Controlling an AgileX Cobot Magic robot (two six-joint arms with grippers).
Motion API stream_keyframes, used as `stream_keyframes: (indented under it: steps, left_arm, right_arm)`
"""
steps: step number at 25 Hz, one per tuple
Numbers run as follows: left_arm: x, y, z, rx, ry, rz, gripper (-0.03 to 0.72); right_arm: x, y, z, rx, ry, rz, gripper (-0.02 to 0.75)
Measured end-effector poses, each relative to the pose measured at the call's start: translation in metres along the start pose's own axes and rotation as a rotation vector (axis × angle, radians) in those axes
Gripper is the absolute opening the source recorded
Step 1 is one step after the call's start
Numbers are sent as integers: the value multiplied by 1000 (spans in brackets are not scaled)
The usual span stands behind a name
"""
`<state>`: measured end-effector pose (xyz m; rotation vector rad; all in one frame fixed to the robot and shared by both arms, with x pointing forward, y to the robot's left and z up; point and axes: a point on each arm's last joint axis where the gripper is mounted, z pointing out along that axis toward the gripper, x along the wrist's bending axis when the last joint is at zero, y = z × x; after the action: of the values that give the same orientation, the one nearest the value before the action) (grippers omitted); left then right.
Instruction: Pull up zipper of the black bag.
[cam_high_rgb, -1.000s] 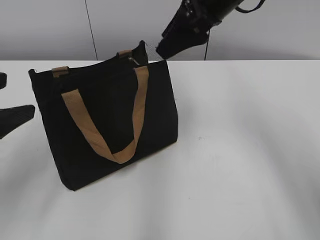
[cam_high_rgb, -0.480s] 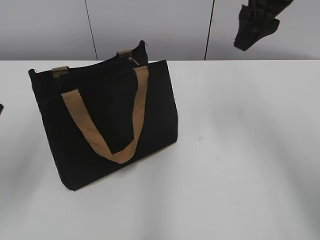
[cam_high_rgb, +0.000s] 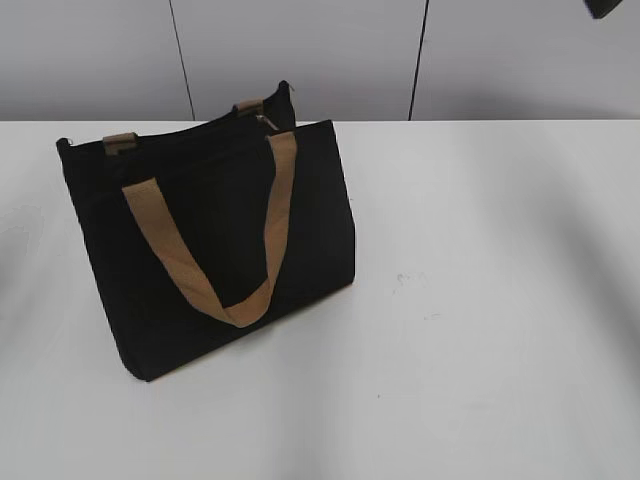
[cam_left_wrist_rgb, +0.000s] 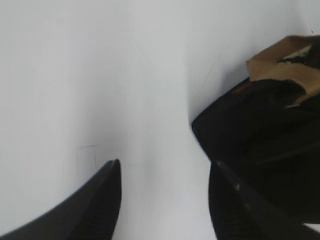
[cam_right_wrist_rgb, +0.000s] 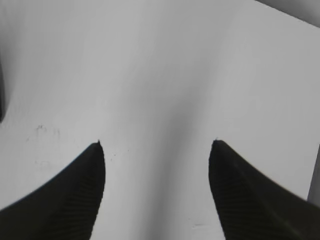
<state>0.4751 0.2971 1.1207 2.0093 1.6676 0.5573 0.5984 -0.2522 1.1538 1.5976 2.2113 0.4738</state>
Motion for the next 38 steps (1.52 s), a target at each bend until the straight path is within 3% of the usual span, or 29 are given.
stream_keyframes:
  steps: [3, 6, 10, 14, 18, 27, 34, 38]
  left_arm:
    - [1, 6, -6, -10, 13, -49, 418]
    - [0, 1, -7, 47, 3, -77, 418]
    - [-1, -9, -8, 158, -5, -74, 418]
    - [-3, -15, -16, 193, -9, -72, 418]
    - [-8, -31, -38, 130, 0, -61, 418]
    - [-27, -121, -62, 12, 11, -53, 418]
    - [-42, -187, -63, -101, -5, -16, 418]
    - [-50, -207, -80, -276, -8, 34, 418]
  right_arm:
    - [-20, -8, -25, -60, 4, 91, 505]
    - [-29, -16, -51, -117, -16, 127, 505]
    - [-25, -35, -79, -159, -22, 136, 505]
    - [-13, -70, -84, -117, -6, 137, 505]
    - [4, -126, -81, -46, 13, 134, 505]
    - [42, -251, -63, -59, 13, 139, 505]
    - [59, -306, -46, -77, 16, 139, 505]
    - [64, -320, -47, -132, 10, 139, 505]
